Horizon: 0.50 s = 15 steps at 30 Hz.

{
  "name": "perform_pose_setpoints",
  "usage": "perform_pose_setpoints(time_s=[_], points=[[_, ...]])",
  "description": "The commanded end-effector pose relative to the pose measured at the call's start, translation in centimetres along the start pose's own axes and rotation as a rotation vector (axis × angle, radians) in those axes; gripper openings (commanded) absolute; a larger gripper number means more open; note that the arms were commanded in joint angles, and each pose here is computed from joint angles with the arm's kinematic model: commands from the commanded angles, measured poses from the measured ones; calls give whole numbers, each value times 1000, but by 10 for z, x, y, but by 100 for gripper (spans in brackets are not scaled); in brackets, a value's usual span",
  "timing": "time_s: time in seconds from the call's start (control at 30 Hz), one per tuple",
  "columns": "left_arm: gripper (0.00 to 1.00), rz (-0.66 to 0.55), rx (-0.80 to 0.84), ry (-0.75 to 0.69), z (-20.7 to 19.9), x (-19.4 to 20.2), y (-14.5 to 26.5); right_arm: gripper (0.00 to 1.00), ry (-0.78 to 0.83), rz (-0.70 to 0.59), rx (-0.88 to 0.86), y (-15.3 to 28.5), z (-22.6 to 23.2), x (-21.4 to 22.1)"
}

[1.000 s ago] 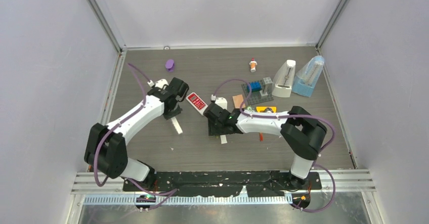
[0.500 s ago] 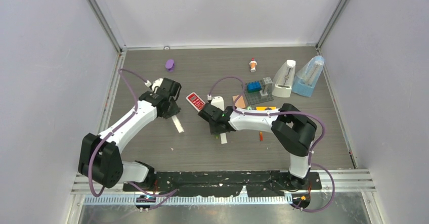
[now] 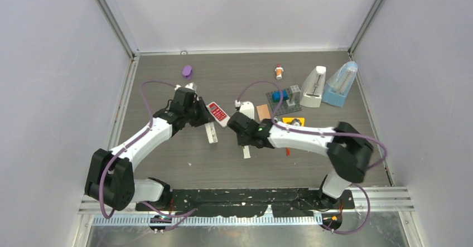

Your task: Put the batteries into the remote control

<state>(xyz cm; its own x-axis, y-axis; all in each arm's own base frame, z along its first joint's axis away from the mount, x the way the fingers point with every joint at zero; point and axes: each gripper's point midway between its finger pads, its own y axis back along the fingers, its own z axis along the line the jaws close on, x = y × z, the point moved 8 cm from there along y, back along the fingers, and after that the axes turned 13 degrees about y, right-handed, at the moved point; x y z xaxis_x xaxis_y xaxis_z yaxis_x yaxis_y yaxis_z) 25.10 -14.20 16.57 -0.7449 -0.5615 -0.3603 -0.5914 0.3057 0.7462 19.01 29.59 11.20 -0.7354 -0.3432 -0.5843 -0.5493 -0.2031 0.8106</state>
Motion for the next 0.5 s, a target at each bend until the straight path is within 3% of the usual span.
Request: perform_pose_setpoints(time_s=[0.0,0.17,0.33,0.47], points=[[0,-2,542,-169,-68,-15,26,5,-79,-386,-126,81,-8,-67],[0,19,804,-231,-104,-22,43,5,-105,-618,-251,153,-21,-101],[0,93,1080,-211,-136,-26,63,6,-110,-742,-277,185,-29,-118],[0,163,1197,-119,-150,-28,73,6,-102,-801,-289,196,-30,-128]])
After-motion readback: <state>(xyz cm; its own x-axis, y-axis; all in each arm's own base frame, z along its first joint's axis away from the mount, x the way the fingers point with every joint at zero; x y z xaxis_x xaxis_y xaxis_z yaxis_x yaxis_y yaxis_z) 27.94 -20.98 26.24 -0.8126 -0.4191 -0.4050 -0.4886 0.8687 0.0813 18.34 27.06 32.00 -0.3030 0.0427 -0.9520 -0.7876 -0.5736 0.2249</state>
